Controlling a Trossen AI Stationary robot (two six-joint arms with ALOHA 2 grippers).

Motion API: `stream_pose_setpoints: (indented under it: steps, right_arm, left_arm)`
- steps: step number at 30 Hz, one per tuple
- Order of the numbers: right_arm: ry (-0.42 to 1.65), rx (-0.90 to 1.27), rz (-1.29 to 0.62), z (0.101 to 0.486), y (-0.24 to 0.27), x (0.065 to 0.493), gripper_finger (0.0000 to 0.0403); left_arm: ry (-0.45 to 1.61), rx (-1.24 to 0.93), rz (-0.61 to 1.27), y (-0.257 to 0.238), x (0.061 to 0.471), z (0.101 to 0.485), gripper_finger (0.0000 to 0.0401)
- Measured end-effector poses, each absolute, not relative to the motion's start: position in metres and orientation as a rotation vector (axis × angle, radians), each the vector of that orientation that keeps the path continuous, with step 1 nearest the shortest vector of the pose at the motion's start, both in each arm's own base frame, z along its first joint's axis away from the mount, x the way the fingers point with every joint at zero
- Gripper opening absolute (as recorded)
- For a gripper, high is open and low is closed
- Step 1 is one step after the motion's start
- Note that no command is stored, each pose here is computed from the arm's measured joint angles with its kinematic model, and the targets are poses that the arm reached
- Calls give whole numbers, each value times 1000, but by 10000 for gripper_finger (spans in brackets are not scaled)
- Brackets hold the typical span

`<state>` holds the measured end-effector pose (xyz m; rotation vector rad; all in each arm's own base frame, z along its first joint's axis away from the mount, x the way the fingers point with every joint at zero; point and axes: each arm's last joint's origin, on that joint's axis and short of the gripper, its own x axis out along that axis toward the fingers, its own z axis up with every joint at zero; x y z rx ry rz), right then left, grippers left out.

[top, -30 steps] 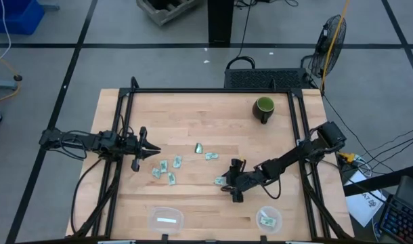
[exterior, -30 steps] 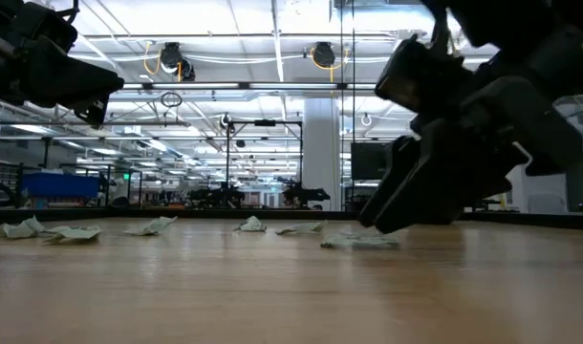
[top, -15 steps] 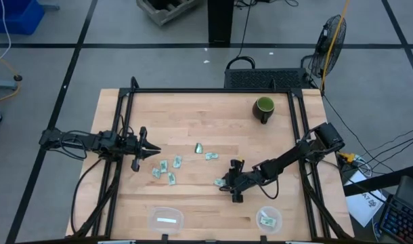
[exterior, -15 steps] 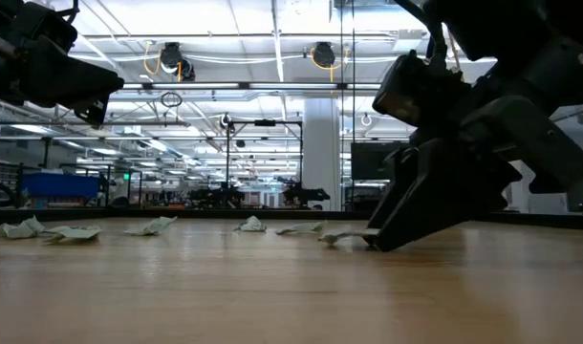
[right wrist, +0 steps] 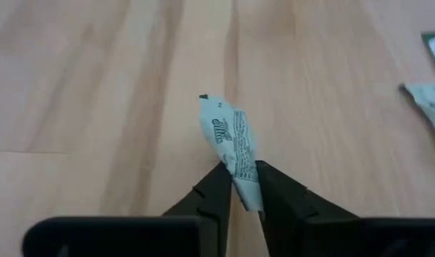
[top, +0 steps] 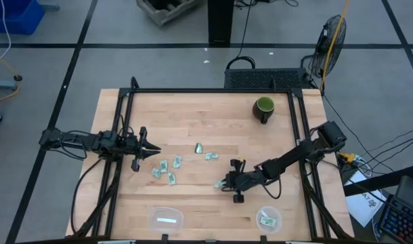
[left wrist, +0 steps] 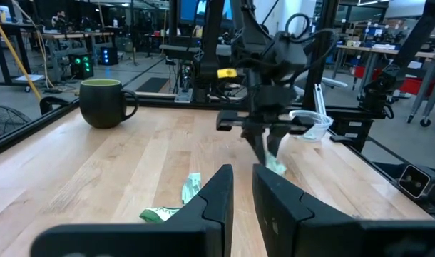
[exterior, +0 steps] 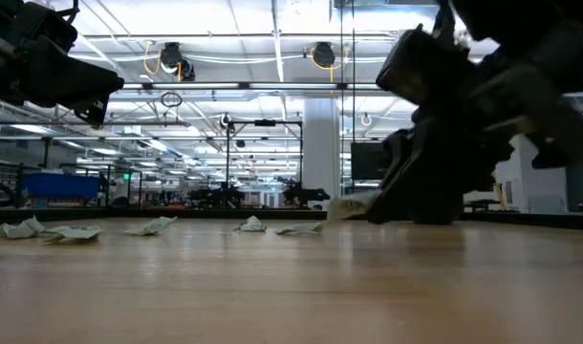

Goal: Pick and place Stevia / Truvia into bins
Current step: Put the stevia packet into the right transparent container

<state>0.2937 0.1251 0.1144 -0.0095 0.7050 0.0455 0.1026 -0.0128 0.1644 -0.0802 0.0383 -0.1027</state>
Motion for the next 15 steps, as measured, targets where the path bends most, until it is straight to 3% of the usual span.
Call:
stream_pose_setpoints:
  steps: [15]
  right_arm:
    - [633,9,185,167,157,260,2]
  left_arm:
    - [39,-80,-103,-13,103,164,58]
